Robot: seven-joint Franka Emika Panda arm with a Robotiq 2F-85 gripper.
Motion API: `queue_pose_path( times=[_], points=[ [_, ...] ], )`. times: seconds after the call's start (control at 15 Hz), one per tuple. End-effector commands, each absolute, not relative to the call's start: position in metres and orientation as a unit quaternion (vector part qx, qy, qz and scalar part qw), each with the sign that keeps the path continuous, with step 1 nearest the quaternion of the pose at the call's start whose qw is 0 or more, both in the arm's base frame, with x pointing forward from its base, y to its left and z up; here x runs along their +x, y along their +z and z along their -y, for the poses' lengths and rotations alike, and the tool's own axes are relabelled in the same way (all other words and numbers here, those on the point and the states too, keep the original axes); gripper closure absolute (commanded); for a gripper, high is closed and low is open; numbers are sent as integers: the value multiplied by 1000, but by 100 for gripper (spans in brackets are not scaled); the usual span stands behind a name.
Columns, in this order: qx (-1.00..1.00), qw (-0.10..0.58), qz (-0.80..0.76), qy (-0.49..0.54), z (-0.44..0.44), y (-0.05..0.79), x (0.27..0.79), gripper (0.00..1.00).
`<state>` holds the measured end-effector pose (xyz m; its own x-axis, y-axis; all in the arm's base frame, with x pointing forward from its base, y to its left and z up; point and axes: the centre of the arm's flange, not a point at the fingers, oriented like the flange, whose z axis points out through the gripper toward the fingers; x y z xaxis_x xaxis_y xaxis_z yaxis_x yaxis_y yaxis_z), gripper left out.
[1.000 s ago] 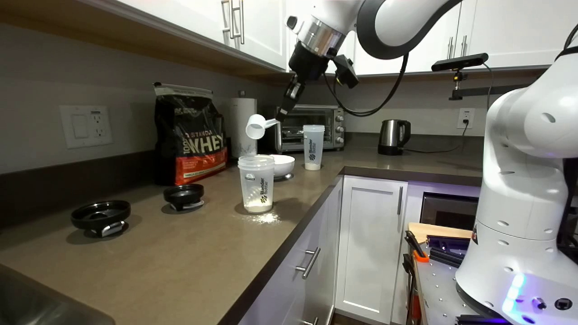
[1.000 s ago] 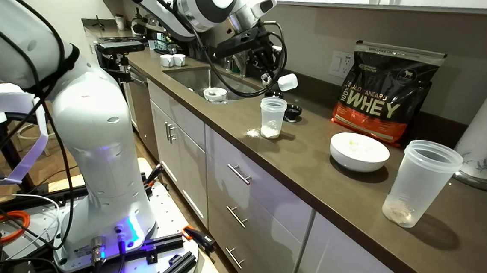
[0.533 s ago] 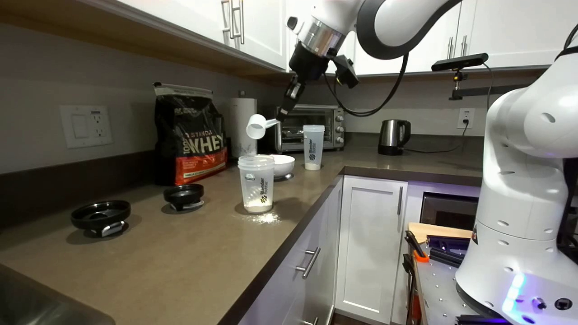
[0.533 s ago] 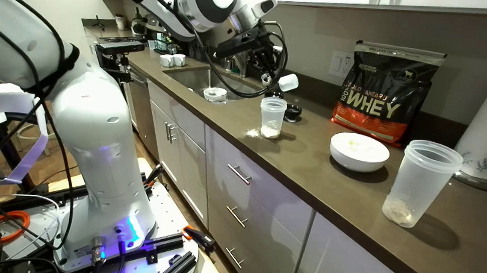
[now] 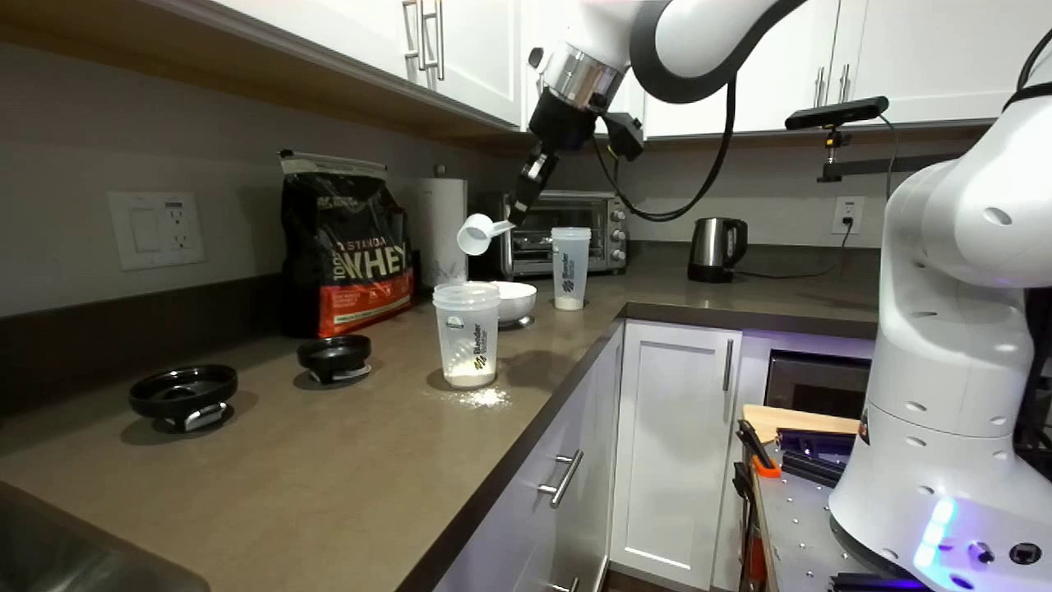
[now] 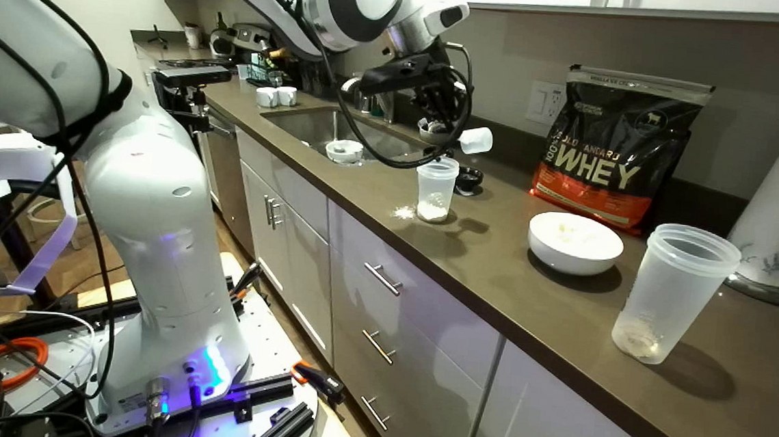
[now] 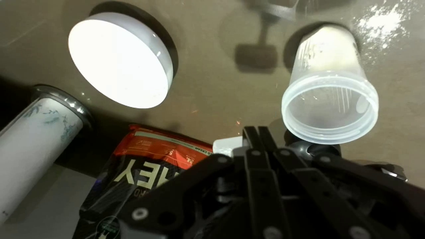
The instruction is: Transfer one spoon of contents to the left cup
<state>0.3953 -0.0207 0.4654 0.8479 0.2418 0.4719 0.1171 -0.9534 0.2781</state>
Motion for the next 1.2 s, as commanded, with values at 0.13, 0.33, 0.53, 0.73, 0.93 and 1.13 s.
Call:
queue_pose_path(
  times=[0.13,0.33,0.53,0.73,0.93,1.13],
  points=[
    [966,81,-31,244,62,473,433,98],
    [968,74,0,240,89,474,452,98],
    [971,71,27,228,115,471,471,98],
    [974,74,51,209,139,463,485,98],
    [975,81,70,194,159,454,493,99],
    [976,88,89,180,177,444,499,99]
  ],
)
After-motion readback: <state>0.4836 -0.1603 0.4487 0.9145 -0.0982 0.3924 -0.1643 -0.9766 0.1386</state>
